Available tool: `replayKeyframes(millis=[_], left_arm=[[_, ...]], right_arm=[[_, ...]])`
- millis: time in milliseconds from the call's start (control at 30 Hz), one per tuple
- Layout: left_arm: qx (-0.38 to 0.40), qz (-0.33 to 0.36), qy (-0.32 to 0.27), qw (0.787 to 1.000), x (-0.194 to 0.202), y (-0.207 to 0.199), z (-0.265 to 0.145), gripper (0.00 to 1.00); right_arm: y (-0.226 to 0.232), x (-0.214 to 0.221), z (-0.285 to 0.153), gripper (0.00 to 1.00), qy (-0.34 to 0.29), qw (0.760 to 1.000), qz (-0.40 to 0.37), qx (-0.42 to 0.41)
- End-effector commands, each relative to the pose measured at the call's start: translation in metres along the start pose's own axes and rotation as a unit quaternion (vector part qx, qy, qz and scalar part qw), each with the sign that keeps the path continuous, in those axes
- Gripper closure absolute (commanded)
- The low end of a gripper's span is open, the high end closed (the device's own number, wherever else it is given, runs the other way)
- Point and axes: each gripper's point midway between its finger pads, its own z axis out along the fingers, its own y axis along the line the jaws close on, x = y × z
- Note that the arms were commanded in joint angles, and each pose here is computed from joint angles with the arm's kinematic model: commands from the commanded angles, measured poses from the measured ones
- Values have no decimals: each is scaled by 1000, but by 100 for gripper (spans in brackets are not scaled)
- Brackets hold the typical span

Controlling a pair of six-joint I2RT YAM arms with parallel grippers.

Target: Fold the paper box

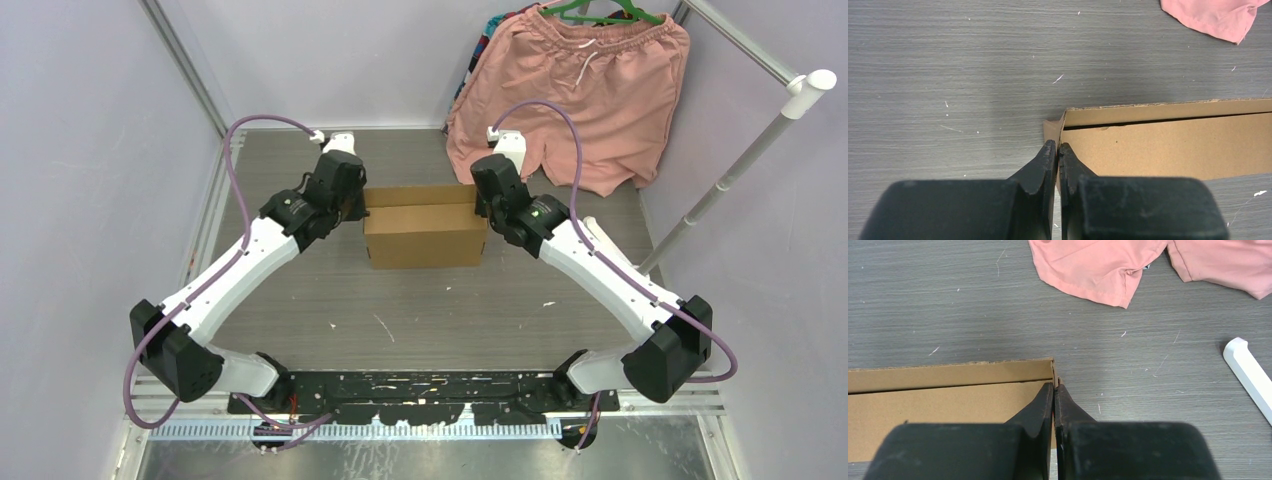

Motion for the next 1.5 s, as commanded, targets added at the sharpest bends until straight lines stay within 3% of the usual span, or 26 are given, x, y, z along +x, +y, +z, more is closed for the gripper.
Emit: replayKeyframes(millis=[0,833,1467], left_arm=[[-14,-19,-21,1000,-14,0,-4,94],[-41,-40,-10,998,-5,-14,-3,95],[-60,-39,-33,997,2,-15,-7,98]], right_arm=[[-8,16,-3,99,19,1000,-10,13],[-4,17,-12,99,24,999,-28,-5],[-10,23,-14,99,17,1000,-27,-3]])
